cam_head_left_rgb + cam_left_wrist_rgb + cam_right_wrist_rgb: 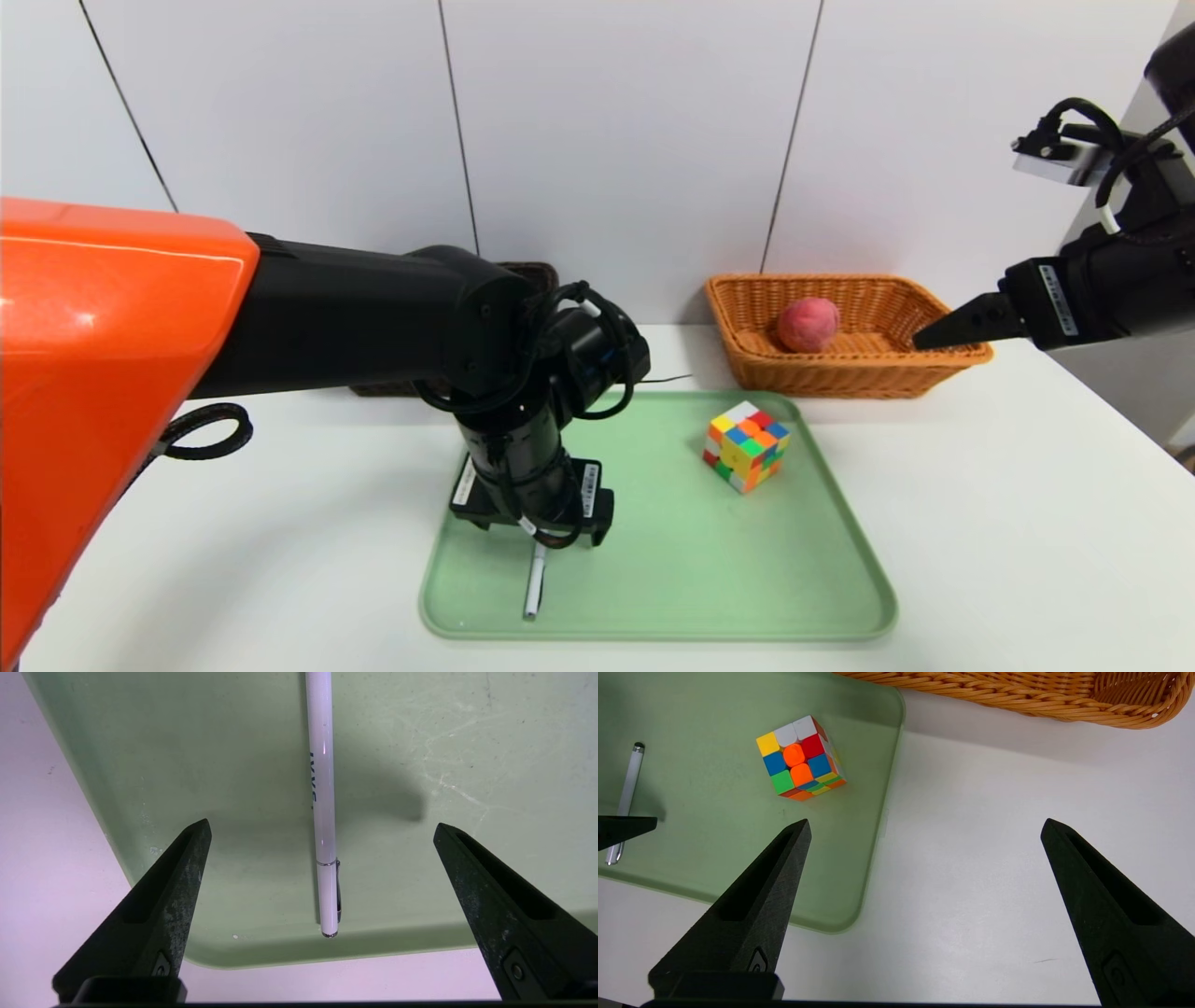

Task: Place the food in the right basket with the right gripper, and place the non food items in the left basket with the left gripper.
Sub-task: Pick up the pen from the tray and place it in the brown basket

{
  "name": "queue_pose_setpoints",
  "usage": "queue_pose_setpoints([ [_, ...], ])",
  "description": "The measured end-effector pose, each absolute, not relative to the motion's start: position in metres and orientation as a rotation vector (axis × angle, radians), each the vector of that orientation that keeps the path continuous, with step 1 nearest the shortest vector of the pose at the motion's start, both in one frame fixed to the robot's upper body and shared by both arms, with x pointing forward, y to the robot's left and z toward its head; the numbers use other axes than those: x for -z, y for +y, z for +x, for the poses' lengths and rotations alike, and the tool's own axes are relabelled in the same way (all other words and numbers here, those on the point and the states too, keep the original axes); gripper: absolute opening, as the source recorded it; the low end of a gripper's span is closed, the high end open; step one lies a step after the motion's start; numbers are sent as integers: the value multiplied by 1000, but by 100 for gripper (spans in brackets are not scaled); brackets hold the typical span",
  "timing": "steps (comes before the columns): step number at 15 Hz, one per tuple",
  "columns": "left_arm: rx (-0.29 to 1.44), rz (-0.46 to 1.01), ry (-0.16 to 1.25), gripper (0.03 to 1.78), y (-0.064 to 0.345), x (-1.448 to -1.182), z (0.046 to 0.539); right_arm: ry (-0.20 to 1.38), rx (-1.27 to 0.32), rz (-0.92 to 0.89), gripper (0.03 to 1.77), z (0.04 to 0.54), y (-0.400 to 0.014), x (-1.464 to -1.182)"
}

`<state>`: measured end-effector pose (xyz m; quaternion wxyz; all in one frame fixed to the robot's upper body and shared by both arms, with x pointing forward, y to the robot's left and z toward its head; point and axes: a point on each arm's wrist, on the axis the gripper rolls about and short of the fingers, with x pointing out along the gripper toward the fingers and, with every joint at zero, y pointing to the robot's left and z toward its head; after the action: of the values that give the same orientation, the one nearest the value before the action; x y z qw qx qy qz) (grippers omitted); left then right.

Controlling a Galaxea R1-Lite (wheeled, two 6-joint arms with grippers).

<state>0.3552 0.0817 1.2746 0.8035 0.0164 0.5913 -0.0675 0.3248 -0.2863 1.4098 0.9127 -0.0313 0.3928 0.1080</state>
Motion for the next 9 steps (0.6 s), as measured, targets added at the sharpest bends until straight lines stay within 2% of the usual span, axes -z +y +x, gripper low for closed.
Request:
queue_pose_setpoints([
  [9, 162, 21, 1277, 169, 81, -1274, 355, 817, -223, -66, 170, 324, -286, -1408],
])
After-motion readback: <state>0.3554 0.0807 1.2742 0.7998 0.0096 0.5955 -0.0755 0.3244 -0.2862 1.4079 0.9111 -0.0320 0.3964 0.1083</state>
